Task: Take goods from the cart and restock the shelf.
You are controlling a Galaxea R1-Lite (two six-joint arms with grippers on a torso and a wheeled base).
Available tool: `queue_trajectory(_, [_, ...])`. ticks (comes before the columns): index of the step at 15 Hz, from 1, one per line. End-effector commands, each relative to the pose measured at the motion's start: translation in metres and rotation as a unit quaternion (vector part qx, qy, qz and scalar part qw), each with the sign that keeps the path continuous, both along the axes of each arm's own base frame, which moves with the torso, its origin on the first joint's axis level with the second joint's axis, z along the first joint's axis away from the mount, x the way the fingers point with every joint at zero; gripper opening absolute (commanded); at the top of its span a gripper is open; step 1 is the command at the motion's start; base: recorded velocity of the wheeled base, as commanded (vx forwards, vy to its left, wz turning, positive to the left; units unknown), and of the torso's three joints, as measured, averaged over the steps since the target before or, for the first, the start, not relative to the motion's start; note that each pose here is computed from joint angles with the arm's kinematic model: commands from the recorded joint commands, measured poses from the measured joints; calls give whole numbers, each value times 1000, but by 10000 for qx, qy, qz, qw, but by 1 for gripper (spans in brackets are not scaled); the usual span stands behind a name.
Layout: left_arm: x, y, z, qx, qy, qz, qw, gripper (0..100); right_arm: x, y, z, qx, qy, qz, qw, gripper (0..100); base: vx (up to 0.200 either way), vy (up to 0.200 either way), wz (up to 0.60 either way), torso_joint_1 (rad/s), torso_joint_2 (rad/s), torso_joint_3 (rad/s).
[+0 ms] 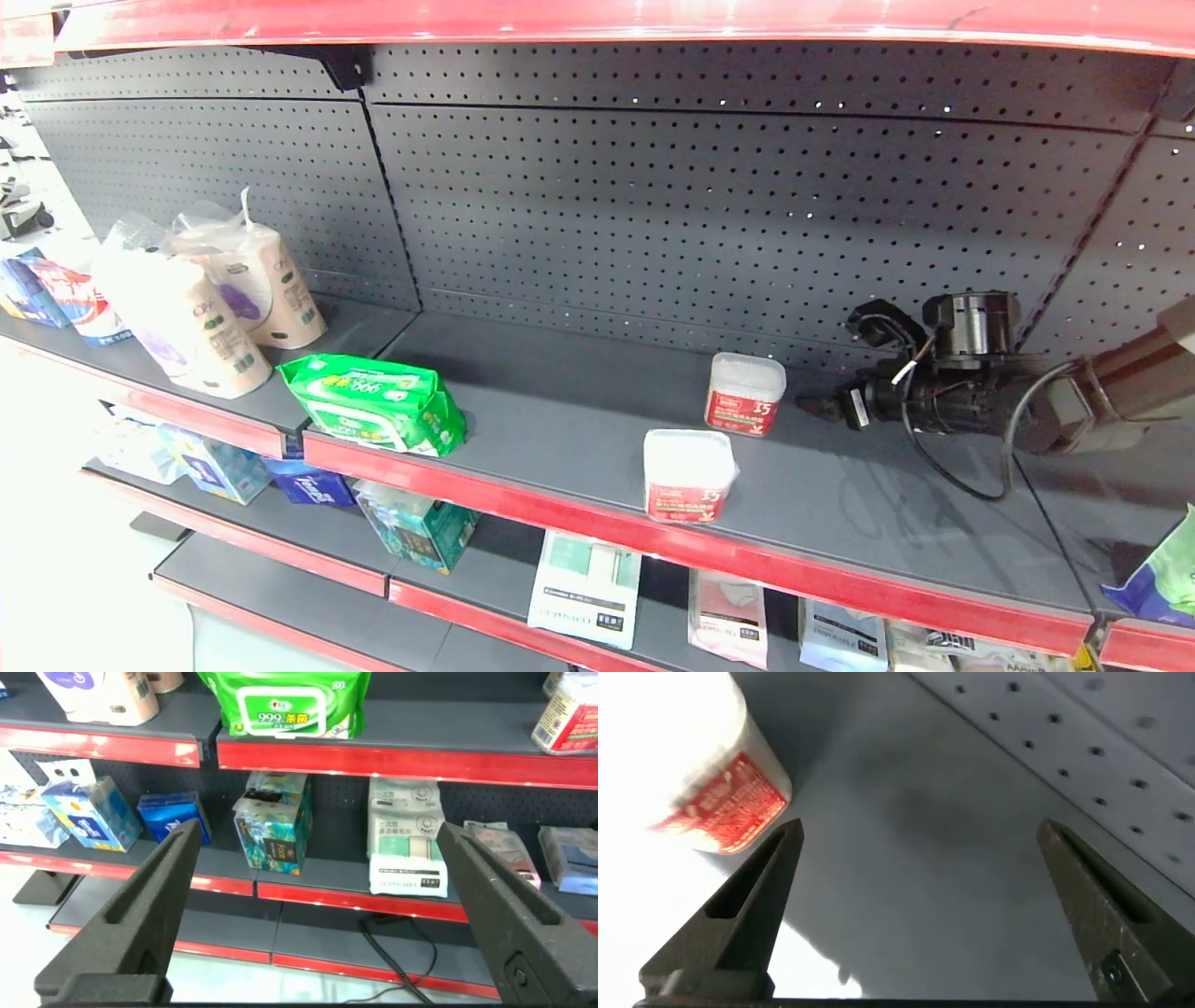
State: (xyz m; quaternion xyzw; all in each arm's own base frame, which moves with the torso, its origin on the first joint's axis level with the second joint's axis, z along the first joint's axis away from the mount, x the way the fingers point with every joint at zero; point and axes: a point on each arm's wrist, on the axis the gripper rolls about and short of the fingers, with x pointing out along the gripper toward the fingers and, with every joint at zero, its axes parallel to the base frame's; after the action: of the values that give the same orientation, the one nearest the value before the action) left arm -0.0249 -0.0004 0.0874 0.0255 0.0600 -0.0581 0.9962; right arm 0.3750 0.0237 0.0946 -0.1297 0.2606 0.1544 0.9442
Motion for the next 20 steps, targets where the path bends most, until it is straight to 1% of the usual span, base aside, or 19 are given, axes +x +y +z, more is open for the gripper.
queue_trajectory(1, [0,0,0,-5,6,-32,10000,100,-28,-1,21,57,-110,-67,9999,100,0,0,0,0,0,0])
queue_trajectory(2, [0,0,0,-14,14,-38,10000,100,-35,-2,23,49,-111,-80,9999,100,0,0,0,0,0,0])
queue_trajectory(6, [0,0,0,-38,9,-43,10000,100,-91,-3,44,117,-231,-111,9996,100,0,0,0,0,0,0])
queue_trajectory(7, [0,0,0,-53,11,-41,10000,100,-97,-3,47,119,-261,-111,9995,100,0,0,0,0,0,0])
queue_trajectory(11, [0,0,0,-61,12,-48,10000,100,-136,-6,73,216,-734,-131,9970,100,0,0,0,0,0,0])
queue_trajectory(12, [0,0,0,-88,15,-76,9999,100,-152,-7,76,230,-839,-133,9961,100,0,0,0,0,0,0])
queue_trajectory(13, [0,-1,0,-181,28,-211,9996,100,-174,-9,78,237,-954,-146,9950,100,0,0,0,0,0,0])
queue_trajectory(15, [0,-1,0,-192,45,-240,9995,100,-197,-11,77,242,-1054,-167,9940,100,0,0,0,0,0,0])
queue_trajectory(16, [0,-1,0,-200,30,-239,9995,100,-218,-12,76,251,-1190,-164,9924,100,0,0,0,0,0,0])
queue_trajectory(18, [0,-1,0,-208,32,-246,9995,100,-245,-13,67,277,-1293,-170,9911,100,0,0,0,0,0,0])
queue_trajectory(19, [0,-1,0,-208,32,-246,9995,100,-275,-17,62,366,-1586,-282,9863,100,0,0,0,0,0,0])
queue_trajectory(20, [0,-1,0,-208,32,-246,9995,100,-286,-19,60,433,-1700,-383,9837,100,0,0,0,0,0,0])
